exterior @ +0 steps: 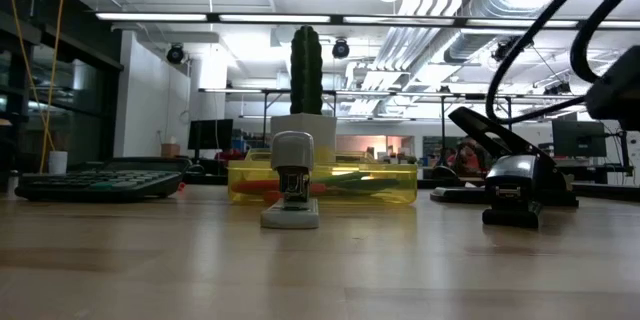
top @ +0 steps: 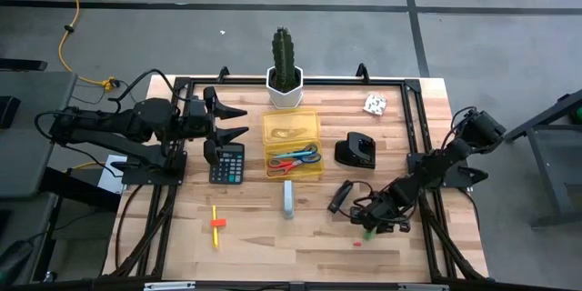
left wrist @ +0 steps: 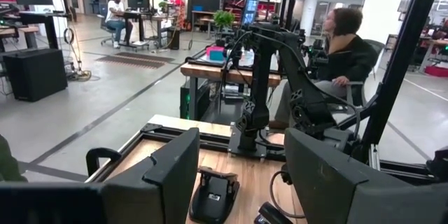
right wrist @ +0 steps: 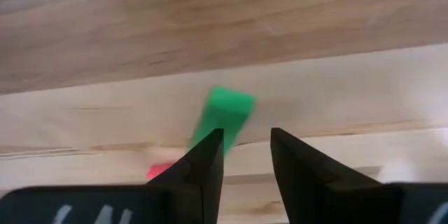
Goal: Pick & place school supplies into a supply box
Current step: Put the green eraser into the yellow supply box
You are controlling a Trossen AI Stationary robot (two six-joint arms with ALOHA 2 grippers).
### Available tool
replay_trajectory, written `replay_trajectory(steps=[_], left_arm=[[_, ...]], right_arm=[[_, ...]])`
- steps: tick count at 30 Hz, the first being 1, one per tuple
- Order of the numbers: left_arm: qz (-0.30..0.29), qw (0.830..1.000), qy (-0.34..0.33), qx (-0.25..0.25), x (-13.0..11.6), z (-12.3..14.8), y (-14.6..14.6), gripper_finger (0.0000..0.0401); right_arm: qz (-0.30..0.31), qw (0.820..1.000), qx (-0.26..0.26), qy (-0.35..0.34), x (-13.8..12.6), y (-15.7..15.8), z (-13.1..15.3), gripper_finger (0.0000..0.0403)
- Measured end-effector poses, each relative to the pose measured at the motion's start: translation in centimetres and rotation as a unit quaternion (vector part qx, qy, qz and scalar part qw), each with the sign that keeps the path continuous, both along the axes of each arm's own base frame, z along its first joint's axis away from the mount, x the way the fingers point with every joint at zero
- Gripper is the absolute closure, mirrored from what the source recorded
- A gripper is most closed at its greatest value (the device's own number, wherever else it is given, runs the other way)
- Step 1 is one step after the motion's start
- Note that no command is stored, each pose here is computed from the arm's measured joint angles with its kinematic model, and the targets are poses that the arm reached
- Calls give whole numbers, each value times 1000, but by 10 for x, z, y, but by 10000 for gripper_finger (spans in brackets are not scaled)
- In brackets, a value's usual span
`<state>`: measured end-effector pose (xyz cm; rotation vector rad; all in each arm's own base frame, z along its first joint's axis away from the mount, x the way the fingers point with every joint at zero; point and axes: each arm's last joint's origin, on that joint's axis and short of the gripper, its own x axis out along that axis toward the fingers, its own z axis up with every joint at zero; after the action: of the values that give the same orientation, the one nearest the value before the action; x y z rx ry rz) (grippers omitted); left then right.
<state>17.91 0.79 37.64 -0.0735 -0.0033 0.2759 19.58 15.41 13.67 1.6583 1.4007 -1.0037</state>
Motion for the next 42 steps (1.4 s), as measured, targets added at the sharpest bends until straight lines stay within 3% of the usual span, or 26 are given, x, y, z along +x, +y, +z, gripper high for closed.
replay_trajectory(steps=[29, 42], left_arm=[[0, 1000, -3, -22, 0, -1, 0, 201], [0, 1000, -3, -22, 0, -1, 0, 201]], right_arm=[[-9, 1000, 7, -29, 10, 4, -7, 292], [-32, 998, -19, -57, 19, -7, -7, 293]])
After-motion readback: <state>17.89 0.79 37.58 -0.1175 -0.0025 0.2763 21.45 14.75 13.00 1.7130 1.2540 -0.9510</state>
